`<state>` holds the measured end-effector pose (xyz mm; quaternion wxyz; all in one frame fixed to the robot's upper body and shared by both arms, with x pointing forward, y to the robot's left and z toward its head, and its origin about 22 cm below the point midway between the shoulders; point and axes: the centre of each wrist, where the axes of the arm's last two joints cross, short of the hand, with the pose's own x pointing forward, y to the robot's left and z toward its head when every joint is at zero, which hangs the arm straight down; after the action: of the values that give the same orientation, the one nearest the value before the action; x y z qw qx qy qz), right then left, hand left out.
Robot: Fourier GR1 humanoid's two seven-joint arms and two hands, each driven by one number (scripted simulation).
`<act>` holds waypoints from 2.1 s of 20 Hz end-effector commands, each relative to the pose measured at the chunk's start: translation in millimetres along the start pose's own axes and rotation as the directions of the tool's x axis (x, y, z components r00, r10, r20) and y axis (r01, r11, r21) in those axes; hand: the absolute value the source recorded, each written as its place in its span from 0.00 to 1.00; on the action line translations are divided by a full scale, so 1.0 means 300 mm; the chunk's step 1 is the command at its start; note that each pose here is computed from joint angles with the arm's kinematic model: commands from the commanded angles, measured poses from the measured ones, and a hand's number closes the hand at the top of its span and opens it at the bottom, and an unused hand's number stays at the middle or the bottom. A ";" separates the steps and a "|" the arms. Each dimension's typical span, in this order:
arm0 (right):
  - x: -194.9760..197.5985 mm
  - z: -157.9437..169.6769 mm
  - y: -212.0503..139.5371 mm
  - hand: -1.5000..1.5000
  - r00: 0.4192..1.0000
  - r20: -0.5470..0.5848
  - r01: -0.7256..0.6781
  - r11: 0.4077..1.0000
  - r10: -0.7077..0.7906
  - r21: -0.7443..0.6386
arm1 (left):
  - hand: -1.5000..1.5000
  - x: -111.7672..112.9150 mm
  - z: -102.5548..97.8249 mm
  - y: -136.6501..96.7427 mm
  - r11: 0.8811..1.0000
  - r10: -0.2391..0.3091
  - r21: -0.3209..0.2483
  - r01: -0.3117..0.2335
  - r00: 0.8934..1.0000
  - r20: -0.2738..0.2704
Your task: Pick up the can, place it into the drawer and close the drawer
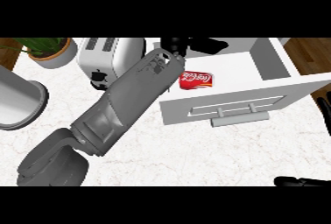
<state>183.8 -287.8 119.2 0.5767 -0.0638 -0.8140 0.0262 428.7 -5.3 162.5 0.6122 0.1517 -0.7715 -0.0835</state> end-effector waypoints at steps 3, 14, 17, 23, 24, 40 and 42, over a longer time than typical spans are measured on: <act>0.037 0.007 -0.036 0.00 0.979 0.091 -0.188 0.981 0.185 0.034 | 0.00 -0.049 0.014 0.004 0.999 0.042 0.024 -0.042 0.999 -0.022; 0.099 -0.038 0.039 0.00 0.878 0.217 -0.448 0.892 0.427 0.058 | 0.00 0.065 0.004 -0.009 0.986 0.169 0.006 -0.169 0.985 -0.013; 0.060 -0.043 0.020 0.00 0.825 0.229 -0.544 0.836 0.517 0.069 | 0.00 0.098 -0.007 -0.009 0.983 0.174 0.052 -0.173 0.985 0.000; 0.038 -0.105 0.069 0.00 0.656 0.226 -0.749 0.658 0.720 0.079 | 0.00 0.116 0.012 -0.024 0.985 0.166 0.039 -0.167 0.986 0.027; 0.032 -0.088 0.111 0.00 0.637 0.238 -0.766 0.637 0.733 0.086 | 0.00 0.091 0.001 -0.014 0.986 0.157 0.048 -0.157 0.988 0.012; -0.379 -0.189 0.236 0.00 0.496 0.144 -0.868 0.490 0.856 0.080 | 0.00 0.088 0.000 0.121 0.986 0.164 0.040 -0.162 0.986 -0.040; -0.406 -0.241 0.226 0.00 0.484 0.129 -0.875 0.477 0.866 0.079 | 0.00 0.129 -0.055 0.209 0.986 0.153 0.062 -0.153 0.988 -0.005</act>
<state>282.3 -236.2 44.8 0.4451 -0.4227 -0.6959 0.3727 425.2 20.5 208.4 0.6212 0.1024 -0.7768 -0.0137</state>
